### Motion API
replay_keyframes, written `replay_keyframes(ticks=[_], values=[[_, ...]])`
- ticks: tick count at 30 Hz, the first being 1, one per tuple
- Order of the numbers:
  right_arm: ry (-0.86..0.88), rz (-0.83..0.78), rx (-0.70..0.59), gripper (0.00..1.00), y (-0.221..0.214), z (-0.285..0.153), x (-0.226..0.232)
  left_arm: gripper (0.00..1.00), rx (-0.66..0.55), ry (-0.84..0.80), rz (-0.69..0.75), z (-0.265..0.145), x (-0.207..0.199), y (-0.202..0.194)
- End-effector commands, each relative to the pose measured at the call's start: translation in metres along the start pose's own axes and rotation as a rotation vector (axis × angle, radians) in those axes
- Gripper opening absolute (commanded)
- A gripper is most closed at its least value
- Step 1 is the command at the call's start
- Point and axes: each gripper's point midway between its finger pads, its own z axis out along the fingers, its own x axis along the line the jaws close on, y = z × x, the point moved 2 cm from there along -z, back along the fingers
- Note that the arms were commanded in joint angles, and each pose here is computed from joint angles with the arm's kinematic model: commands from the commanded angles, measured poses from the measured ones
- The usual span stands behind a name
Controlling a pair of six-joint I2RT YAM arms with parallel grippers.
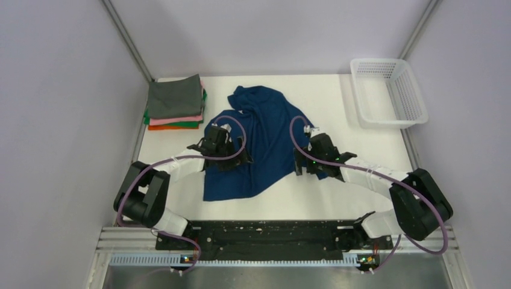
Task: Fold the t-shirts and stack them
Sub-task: Flatten out the tshirt
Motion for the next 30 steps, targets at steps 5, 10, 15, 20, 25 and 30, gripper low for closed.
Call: replay_keyframes(ticks=[5, 10, 15, 20, 25, 30], values=[[-0.033, -0.048, 0.273, 0.9, -0.077, -0.026, 0.017, 0.99, -0.058, 0.064, -0.033, 0.002, 0.019, 0.021], [-0.2, 0.053, 0.26, 0.95, -0.086, -0.047, -0.01, 0.99, -0.079, 0.074, -0.061, 0.001, 0.026, 0.033], [-0.379, 0.177, 0.197, 0.99, -0.068, -0.063, -0.056, 0.99, -0.096, 0.092, -0.076, 0.001, 0.032, 0.049], [-0.459, 0.291, 0.116, 0.99, -0.052, -0.071, -0.082, 0.99, -0.115, 0.091, -0.087, 0.009, 0.033, 0.075], [-0.414, 0.322, 0.06, 0.99, -0.035, -0.073, -0.088, 0.99, -0.101, 0.058, -0.091, 0.026, 0.025, 0.105], [-0.158, 0.267, -0.055, 0.98, -0.002, -0.073, -0.054, 0.99, -0.089, -0.005, -0.08, 0.029, 0.009, 0.118]])
